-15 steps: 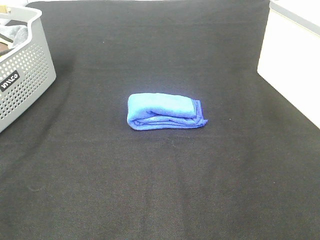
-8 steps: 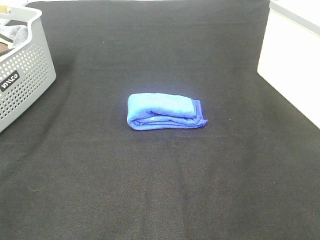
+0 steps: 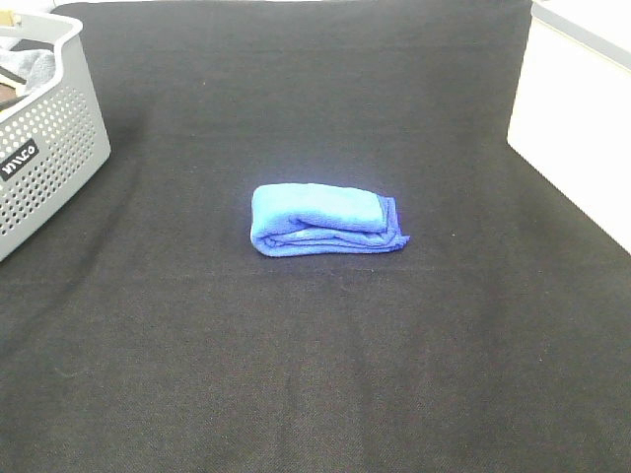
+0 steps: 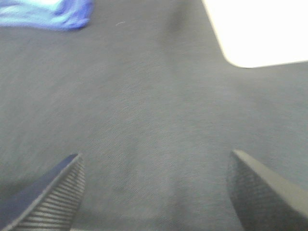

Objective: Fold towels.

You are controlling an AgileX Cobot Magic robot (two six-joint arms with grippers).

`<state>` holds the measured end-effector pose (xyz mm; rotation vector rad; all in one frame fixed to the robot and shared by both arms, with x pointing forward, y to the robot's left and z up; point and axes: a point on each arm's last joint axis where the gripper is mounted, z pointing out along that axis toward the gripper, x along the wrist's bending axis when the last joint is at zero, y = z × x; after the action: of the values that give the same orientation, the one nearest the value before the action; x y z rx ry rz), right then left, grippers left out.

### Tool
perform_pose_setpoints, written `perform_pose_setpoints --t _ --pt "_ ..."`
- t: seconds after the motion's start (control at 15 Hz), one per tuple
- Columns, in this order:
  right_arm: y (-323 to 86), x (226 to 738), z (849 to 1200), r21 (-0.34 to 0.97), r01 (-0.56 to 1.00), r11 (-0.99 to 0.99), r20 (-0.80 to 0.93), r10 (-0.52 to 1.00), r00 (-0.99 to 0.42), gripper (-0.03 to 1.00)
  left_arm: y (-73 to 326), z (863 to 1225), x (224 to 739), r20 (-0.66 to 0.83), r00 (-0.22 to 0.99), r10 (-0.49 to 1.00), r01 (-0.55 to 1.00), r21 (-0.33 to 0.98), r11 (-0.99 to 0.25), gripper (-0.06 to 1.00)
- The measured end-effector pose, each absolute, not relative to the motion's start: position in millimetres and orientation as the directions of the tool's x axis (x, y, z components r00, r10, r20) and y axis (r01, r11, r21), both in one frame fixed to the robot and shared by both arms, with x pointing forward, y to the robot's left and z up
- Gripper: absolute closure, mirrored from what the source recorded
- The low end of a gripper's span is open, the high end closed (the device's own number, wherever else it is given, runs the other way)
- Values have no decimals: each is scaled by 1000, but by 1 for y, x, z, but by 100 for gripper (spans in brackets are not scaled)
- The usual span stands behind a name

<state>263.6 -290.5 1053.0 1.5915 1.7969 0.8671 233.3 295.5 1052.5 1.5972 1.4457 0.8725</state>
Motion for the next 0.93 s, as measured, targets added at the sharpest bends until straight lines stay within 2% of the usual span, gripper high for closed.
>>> perform_pose_setpoints --t 0.33,0.93 --pt "-290 234 1055 888 455 62 -23 996 -91 20 295 1053 233 -20 111 994 446 894 -32 33" --pt "-290 232 1054 893 446 62 -23 996 -92 20 295 1053 233 -20 111 994 446 894 -32 33"
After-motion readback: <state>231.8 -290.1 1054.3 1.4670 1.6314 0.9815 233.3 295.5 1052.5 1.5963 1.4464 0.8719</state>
